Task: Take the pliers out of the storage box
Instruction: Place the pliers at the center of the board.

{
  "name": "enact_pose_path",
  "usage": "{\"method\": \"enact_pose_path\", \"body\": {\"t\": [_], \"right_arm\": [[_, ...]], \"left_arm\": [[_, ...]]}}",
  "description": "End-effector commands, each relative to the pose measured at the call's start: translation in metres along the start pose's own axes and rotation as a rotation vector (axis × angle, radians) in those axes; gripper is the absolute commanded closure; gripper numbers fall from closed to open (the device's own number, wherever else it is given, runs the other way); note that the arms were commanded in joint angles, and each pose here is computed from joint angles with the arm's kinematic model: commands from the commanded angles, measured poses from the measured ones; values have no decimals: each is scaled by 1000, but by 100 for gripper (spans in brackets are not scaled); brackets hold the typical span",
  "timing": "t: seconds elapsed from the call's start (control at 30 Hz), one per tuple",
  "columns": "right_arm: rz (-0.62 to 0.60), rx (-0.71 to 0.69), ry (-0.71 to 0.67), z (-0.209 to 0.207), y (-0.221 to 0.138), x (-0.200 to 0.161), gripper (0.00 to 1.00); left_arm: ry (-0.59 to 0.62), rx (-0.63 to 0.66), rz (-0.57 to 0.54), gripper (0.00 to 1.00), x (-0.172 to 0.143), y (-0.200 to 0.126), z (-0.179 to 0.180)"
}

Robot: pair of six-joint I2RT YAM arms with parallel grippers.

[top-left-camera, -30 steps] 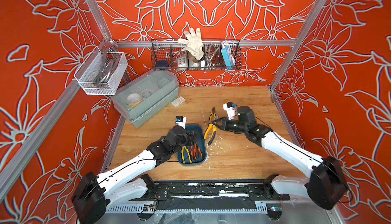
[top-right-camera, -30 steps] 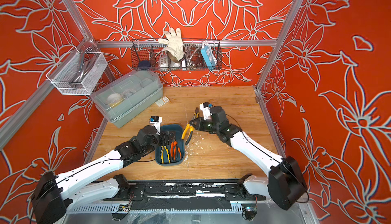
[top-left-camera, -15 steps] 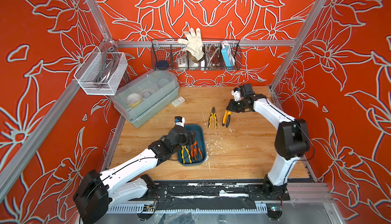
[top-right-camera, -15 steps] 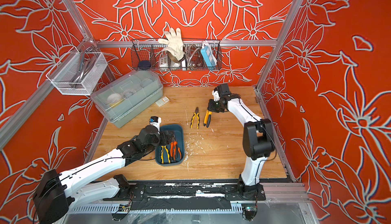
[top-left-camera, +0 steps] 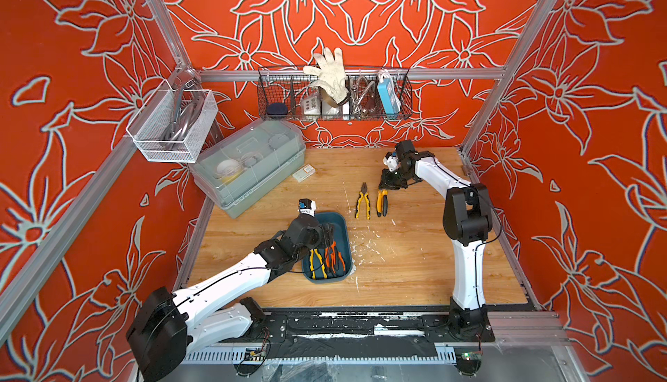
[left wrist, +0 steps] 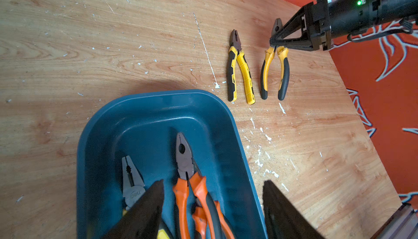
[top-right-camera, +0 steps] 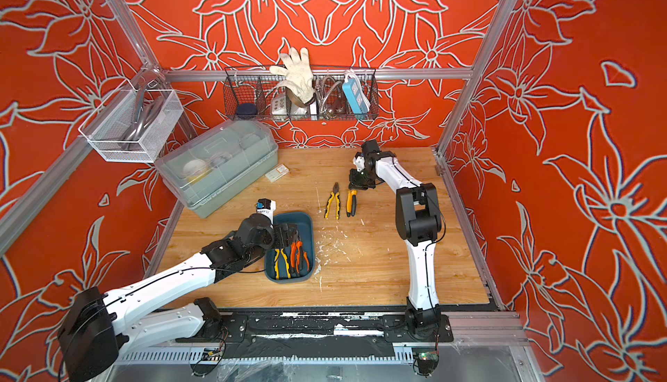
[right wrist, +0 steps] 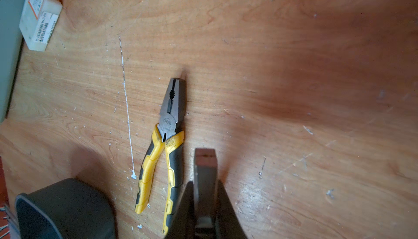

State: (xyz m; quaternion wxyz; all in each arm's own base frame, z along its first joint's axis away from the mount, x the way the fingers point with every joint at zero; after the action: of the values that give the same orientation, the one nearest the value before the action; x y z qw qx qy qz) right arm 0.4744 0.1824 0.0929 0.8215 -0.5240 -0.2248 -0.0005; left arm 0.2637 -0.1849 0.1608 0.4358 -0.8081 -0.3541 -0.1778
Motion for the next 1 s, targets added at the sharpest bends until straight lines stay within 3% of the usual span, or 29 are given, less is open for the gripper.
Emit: {"method": "enact_pose_path", "body": {"t": [0.0, 0.27, 0.57, 0.73, 0.87, 0.97], "right_arm": [[47, 39, 12, -6, 32, -16, 100], [79, 121, 63, -15, 58, -30, 100], [152, 83, 109, -32, 75, -52, 100], [156, 64, 119, -37, 75, -57, 93], [160, 57, 130, -39, 74, -60, 79], [166, 40, 142, -42, 75, -62, 77]], "left_arm": [[13, 6, -11, 30, 4, 2, 0], [15, 9, -10, 31, 4, 3, 0], [18, 17, -14, 31, 4, 3, 1], [21, 23, -21, 31, 5, 2, 2], [20, 27, -36, 31, 7, 0, 4], [20, 28, -48, 31, 8, -2, 6]]}}
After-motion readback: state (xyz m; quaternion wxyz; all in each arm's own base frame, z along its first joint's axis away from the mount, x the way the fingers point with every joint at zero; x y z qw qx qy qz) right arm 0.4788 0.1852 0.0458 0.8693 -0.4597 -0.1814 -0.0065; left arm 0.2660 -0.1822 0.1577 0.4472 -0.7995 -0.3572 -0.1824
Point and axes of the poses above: each gripper's point midway between its finger pads, its own y axis out along the fingers, its own z axis along the line the jaws close on, x = y × z, the point moved 2 cm from there along -y, back along the fingers, and after that the axes turned 12 degrees about -y, right-handed, at the moved point
